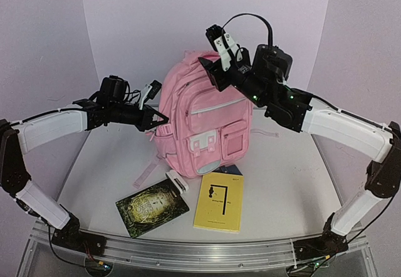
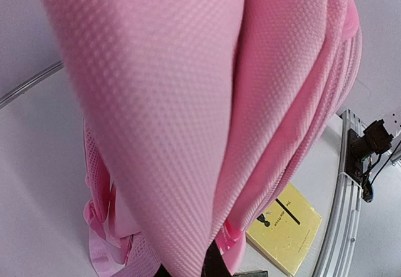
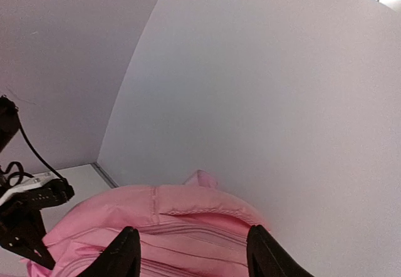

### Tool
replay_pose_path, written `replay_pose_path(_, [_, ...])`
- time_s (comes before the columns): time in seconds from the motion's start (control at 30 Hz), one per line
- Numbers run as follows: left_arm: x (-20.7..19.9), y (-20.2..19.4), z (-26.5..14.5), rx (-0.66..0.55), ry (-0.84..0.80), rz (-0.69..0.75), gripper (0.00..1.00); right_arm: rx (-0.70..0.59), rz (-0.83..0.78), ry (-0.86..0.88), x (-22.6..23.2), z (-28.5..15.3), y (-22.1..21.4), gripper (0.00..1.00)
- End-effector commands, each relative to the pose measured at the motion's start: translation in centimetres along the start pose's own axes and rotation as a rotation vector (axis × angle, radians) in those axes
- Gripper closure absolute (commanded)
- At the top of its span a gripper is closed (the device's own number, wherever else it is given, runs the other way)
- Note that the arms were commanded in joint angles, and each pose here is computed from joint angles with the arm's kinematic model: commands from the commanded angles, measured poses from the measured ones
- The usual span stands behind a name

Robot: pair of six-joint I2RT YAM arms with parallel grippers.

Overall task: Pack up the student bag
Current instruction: Unzip the student bag at the center of the board.

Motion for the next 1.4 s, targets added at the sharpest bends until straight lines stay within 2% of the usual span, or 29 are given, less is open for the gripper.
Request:
replay_pose_path(0.0, [-1.9, 2.2, -1.5, -0.093, 0.012, 0.126, 1.00, 0.042, -0.016, 0.202, 2.9, 0.5, -0.4, 0.34])
replay_pose_path(0.23, [-3.0, 3.5, -2.5, -0.130, 0.010, 0.179, 1.00, 0.167, -0.199, 0.178, 5.9, 1.4, -2.5, 0.19])
replay_pose_path(0.57, [-3.5, 4.1, -2.6, -0.137, 0.003, 0.191, 1.00, 0.320, -0.354, 0.117, 8.7, 2.0, -4.7, 0.14])
replay_pose_path(0.73, [-3.6, 4.0, -2.7, -0.136, 0.009, 0.196, 1.00, 0.414, -0.403, -0.080, 7.5, 3.3, -5.5, 0.24])
replay_pose_path(0.9, [-3.5, 3.8, -2.6, -0.129, 0.017, 0.194, 1.00, 0.390, -0.396, -0.246, 6.2, 3.6, -4.7, 0.29])
replay_pose_path(1.17, [-3.5, 3.6, -2.5, -0.123, 0.016, 0.188, 1.00, 0.298, -0.325, -0.335, 4.9, 3.5, -2.7, 0.46])
replay_pose_path(1.27, [-3.5, 3.6, -2.5, -0.121, 0.014, 0.186, 1.00, 0.266, -0.305, -0.315, 5.0, 3.5, -2.2, 0.51])
replay_pose_path(1.37, [-3.5, 3.5, -2.4, -0.118, 0.010, 0.183, 1.00, 0.244, -0.302, -0.267, 5.4, 3.3, -2.3, 0.61])
Point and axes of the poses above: each gripper's point midway between its finger pads, its own z axis out along the fingers, its own x axis along the line the jaws close on, y = z × x, the point moved 7 cm from there along -z, back along the fingers, and after that the axes turned 2 degrees about z, right-handed, at the moved point
